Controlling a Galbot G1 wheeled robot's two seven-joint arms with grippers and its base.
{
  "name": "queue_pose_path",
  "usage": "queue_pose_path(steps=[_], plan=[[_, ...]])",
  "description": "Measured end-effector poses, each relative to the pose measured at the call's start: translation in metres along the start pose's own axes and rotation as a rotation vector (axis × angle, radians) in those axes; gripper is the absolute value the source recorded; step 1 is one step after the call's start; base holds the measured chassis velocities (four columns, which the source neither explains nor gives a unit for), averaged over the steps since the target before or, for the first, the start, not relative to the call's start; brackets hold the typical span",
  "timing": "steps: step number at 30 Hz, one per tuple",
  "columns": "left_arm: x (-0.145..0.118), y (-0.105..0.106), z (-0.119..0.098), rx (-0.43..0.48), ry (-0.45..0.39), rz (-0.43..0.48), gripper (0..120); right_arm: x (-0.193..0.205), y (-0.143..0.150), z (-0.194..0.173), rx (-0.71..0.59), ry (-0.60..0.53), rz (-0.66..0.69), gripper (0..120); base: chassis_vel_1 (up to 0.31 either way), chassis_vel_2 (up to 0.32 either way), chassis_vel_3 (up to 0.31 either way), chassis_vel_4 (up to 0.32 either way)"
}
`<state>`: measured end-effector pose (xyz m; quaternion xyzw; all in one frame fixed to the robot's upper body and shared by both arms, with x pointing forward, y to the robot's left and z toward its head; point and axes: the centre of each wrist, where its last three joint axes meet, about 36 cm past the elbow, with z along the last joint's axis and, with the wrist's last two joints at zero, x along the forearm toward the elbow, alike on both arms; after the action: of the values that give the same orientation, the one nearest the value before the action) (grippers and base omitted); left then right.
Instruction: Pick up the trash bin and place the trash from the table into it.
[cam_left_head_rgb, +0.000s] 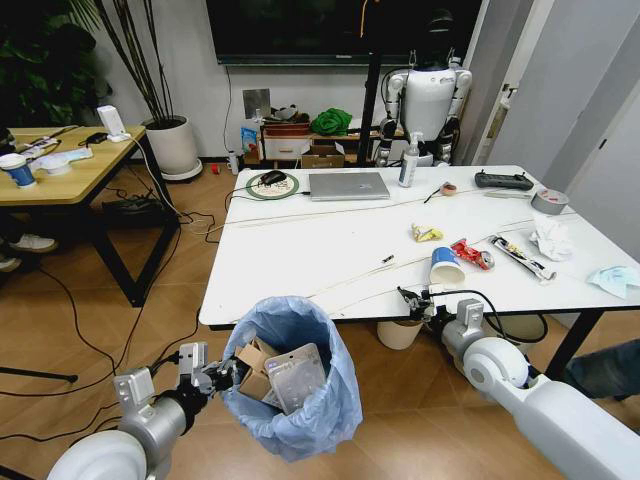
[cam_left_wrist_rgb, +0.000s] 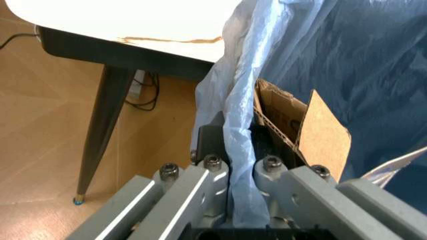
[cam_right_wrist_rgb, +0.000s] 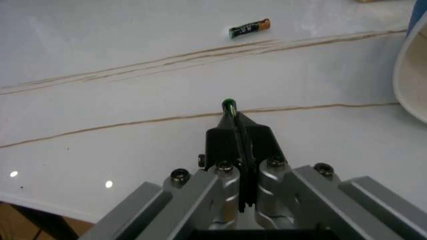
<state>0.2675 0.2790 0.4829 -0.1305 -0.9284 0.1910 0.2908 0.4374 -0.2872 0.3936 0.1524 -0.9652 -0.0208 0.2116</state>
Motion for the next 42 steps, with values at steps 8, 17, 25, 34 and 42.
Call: queue_pose_path(steps=[8,17,25,34,42], plan=[[-0.001,0.0,-0.002,-0.005,-0.003,0.003,0,-0.001,0.001,0.001,-0.003,-0.002,-0.004,0,0.0,0.0,0.0,0.0],[-0.003,0.002,-0.002,-0.004,-0.003,-0.001,0,-0.003,-0.003,-0.006,-0.017,-0.017,-0.002,0,0.0,0.0,0.0,0.0],[-0.004,0.002,-0.003,-0.005,-0.005,0.001,0,-0.001,-0.005,-0.011,-0.021,-0.028,-0.002,0,0.0,0.0,0.0,0.0],[-0.004,0.002,-0.003,-0.005,-0.004,0.002,0,0.0,-0.003,-0.009,-0.018,-0.024,-0.007,20,0.0,0.0,0.0,0.0],[-0.004,0.002,-0.003,-0.005,-0.007,0.003,0,0.0,-0.008,-0.006,0.002,-0.017,0.004,50,0.0,0.0,0.0,0.0]])
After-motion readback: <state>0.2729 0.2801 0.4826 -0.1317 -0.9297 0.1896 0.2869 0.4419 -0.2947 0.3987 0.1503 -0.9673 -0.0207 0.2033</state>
